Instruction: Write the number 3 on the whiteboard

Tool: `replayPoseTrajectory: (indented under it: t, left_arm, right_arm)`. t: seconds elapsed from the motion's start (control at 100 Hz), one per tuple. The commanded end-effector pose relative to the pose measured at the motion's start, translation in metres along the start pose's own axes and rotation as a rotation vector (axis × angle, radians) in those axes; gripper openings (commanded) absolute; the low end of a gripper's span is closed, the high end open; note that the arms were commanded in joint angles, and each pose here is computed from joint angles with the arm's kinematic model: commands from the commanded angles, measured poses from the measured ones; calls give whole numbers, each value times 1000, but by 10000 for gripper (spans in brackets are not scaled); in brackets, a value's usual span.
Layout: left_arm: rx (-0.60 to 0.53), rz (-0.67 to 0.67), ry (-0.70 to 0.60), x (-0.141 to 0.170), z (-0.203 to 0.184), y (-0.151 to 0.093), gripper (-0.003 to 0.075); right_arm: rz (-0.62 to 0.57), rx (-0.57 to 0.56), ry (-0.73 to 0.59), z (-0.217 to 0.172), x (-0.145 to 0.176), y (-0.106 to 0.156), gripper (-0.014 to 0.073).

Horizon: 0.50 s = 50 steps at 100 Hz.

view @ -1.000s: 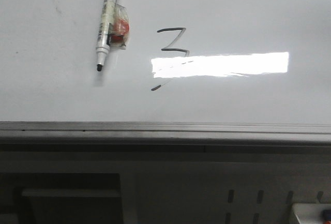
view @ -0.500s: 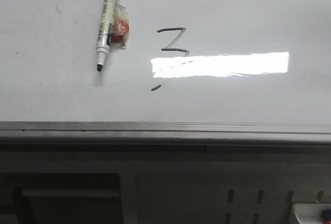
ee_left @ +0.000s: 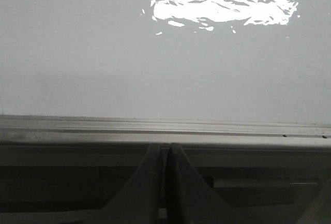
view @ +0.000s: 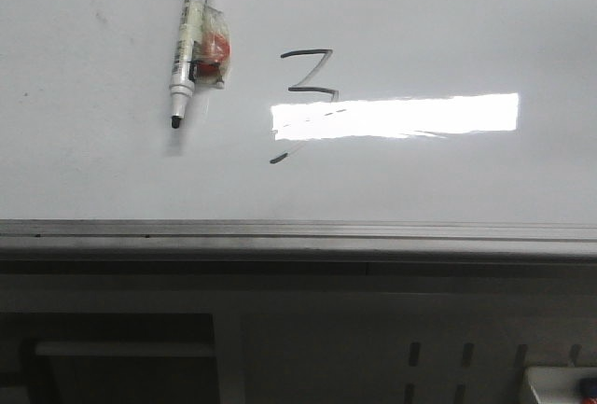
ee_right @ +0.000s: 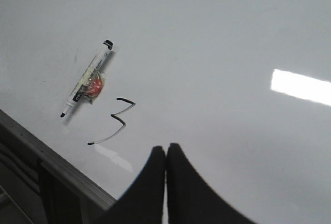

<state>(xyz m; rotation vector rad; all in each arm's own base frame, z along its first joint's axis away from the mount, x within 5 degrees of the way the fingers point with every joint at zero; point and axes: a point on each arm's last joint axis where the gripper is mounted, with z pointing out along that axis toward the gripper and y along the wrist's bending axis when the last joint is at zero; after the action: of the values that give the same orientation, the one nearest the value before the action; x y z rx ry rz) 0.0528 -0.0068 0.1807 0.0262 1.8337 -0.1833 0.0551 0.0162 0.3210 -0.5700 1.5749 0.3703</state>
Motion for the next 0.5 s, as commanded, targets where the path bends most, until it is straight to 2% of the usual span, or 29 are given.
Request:
replayPoseTrajectory:
  t: [0.0, 0.33, 0.4, 0.49]
  left_arm:
    - [6, -18, -28, 7, 2, 0, -20]
    - [6, -18, -28, 7, 2, 0, -20]
    - [6, -18, -28, 7, 2, 0, -20]
    - [6, -18, -28, 7, 2, 0, -20]
  right_arm:
    - [-35, -5, -70, -1, -12, 0, -45]
    - [-42, -5, -52, 0, -3, 1, -45]
    - [-85, 67, 8, 2, 7, -4, -45]
    - [-44, 117, 49, 4, 20, -5, -45]
